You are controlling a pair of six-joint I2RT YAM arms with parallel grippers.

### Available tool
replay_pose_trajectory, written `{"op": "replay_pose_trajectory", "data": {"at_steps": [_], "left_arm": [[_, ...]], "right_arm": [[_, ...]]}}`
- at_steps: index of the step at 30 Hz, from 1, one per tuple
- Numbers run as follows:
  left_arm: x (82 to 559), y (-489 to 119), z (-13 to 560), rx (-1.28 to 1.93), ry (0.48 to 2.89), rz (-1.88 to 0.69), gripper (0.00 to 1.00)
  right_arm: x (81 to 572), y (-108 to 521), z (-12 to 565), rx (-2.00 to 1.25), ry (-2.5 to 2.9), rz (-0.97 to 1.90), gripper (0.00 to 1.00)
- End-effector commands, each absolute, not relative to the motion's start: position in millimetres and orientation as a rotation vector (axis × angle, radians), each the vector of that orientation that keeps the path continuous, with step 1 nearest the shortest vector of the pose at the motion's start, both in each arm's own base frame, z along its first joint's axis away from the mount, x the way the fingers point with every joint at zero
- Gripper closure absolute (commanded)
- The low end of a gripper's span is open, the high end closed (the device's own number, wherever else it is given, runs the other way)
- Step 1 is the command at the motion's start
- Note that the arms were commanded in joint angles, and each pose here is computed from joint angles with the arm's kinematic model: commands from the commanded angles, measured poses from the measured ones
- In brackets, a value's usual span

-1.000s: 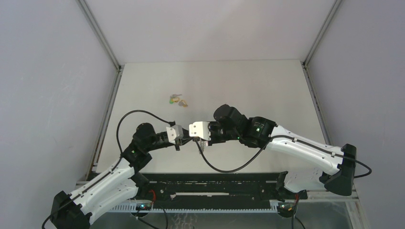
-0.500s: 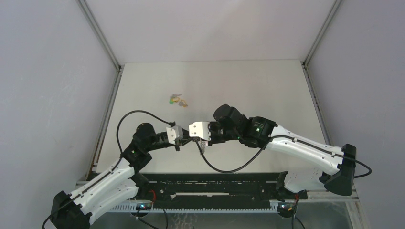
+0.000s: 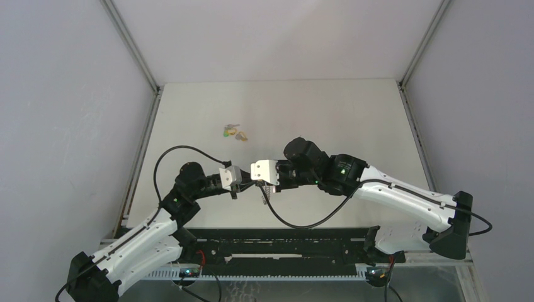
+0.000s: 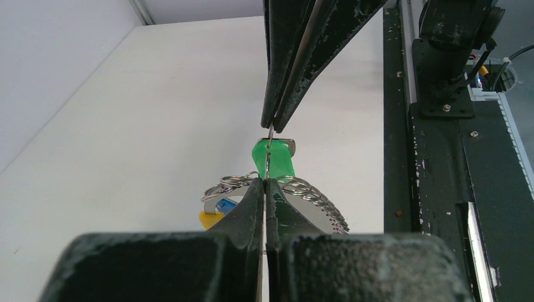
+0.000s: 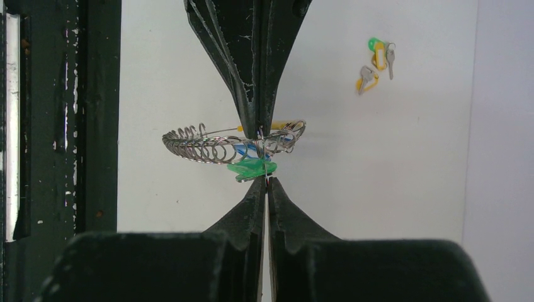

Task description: Put the keys on the keyring

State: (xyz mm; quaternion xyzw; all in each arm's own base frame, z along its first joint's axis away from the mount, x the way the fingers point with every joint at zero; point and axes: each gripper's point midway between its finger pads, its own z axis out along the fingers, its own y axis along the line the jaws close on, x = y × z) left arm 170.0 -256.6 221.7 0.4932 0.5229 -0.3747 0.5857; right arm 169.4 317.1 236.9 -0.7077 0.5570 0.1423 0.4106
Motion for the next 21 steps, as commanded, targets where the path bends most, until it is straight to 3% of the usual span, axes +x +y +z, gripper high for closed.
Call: {"op": "replay_pose_trajectory", "data": {"at_steps": [1,21], "left_arm": [[170.3,-258.2,251.5,1.142,1.116,-0.844,1.0],[164.9,-259.2,255.0,1.152,1.095,-0.86,1.0]], "right_arm": [[164.3,320.8,247.0,-1.754,1.376,0.388,1.0],[166.1,324.6,242.6,-1.756,1.386,0.383,1.0]]}}
